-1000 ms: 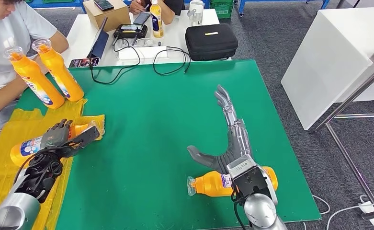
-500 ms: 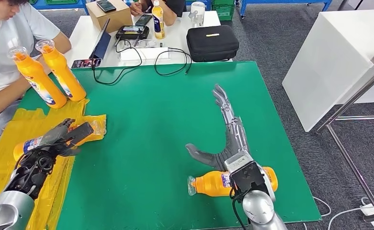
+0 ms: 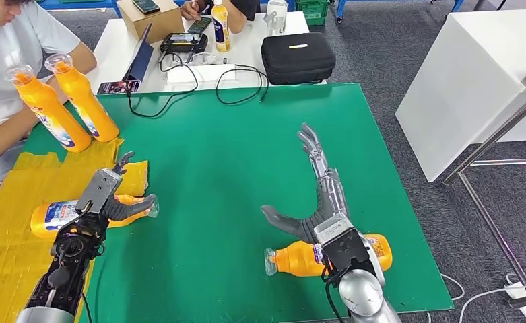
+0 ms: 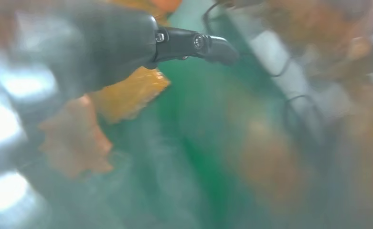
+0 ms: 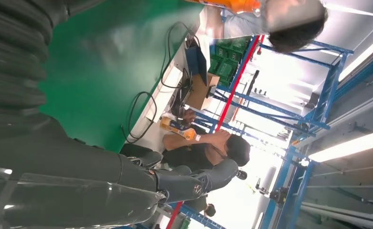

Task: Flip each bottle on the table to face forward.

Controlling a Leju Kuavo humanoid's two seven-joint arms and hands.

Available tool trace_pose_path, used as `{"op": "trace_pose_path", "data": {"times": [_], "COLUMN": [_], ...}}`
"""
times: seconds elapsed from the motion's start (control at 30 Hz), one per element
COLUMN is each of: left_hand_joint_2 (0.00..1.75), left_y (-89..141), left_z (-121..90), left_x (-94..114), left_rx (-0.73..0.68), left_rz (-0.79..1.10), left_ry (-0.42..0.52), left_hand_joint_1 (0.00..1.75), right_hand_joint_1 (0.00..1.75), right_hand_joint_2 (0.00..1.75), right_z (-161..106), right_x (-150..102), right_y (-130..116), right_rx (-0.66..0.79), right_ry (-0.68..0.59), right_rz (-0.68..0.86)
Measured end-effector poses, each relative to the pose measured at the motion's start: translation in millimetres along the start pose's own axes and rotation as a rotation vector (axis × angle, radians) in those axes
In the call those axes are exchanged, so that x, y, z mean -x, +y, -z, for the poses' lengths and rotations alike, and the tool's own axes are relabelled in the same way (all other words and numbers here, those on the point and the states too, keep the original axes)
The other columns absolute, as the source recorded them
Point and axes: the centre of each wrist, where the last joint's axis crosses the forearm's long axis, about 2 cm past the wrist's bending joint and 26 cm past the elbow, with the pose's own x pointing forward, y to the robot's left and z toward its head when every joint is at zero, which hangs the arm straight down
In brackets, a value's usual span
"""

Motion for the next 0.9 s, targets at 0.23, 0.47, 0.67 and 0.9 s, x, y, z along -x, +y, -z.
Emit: {"op": "trace_pose_path", "data": {"times": [0.23, 0.47, 0.67, 0.9], "left_hand_joint_2": [1.75, 1.75, 1.75, 1.75], "left_y": [-13.0, -19.4, -21.7, -31.9], "left_z": [-5.1, -8.5, -12.9, -24.6], "left_x": [-32.7, -57.3, -66.5, -72.3], "left_rx": [-0.055, -0.076, -0.127, -0.128], "left_rz": [-0.089, -0.107, -0.138, -0.303], "left_ry": [-0.191, -0.289, -0.351, -0.410], "left_hand_joint_1": [0.00, 0.00, 0.00, 0.00], "right_hand_joint_1": [0.00, 0.00, 0.00, 0.00], "right_hand_joint_2": [1.75, 1.75, 1.75, 1.75], "right_z": [-5.0, -8.2, -11.2, -27.8], "right_x": [1.0, 1.4, 2.8, 11.9], "right_y": [0.3, -0.9, -3.1, -17.1], "right_rx": [-0.011, -0.014, -0.086, -0.353], "right_ry": [0.005, 0.009, 0.010, 0.020], "right_rz": [-0.052, -0.074, -0.194, -0.371]}}
